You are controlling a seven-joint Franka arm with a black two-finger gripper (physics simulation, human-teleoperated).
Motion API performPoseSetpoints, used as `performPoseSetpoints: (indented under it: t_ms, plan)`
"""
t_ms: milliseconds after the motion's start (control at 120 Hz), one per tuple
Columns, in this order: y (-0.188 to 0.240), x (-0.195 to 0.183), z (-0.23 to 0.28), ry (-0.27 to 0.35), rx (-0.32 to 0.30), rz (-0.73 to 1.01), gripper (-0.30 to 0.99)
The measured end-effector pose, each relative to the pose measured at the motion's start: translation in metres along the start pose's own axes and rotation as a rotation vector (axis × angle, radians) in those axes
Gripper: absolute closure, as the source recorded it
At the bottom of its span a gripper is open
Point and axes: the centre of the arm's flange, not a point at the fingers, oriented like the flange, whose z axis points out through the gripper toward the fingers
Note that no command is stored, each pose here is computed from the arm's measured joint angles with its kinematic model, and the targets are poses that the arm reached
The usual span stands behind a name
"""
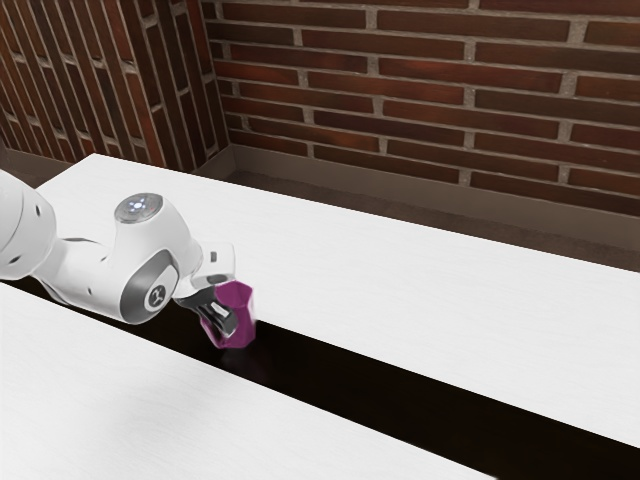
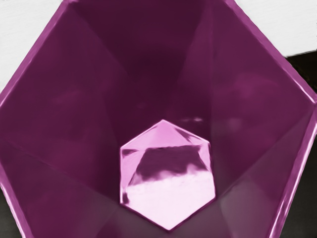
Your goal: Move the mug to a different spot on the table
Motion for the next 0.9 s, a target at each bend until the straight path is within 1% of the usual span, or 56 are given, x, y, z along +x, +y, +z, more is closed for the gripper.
performPoseSetpoints:
  t_ms: [108, 233, 325, 458, 575, 625, 675, 708, 742, 783, 850, 900]
  plan:
    - [0.000, 0.000, 0.000, 0.001, 0.000, 0.010, 0.20]
    - [0.000, 0.001, -0.001, 0.003, 0.000, 0.021, 0.15]
    - [0.000, 0.001, -0.002, 0.006, -0.002, 0.028, 0.12]
    - [-0.002, 0.007, -0.021, 0.038, -0.019, 0.031, 0.10]
    - [-0.005, 0.009, -0.030, 0.051, -0.025, 0.035, 0.09]
    - [-0.008, 0.012, -0.039, 0.068, -0.031, 0.035, 0.08]
    - [-0.012, 0.021, -0.059, 0.100, -0.043, 0.036, 0.08]
    - [-0.017, 0.034, -0.077, 0.120, -0.048, 0.038, 0.08]
    - [-0.025, 0.053, -0.098, 0.135, -0.048, 0.042, 0.08]
    - [-0.040, 0.094, -0.142, 0.149, -0.038, 0.040, 0.06]
    - [-0.057, 0.144, -0.222, 0.131, -0.030, 0.024, 0.05]
    - [-0.062, 0.161, -0.270, 0.090, -0.031, 0.010, 0.04]
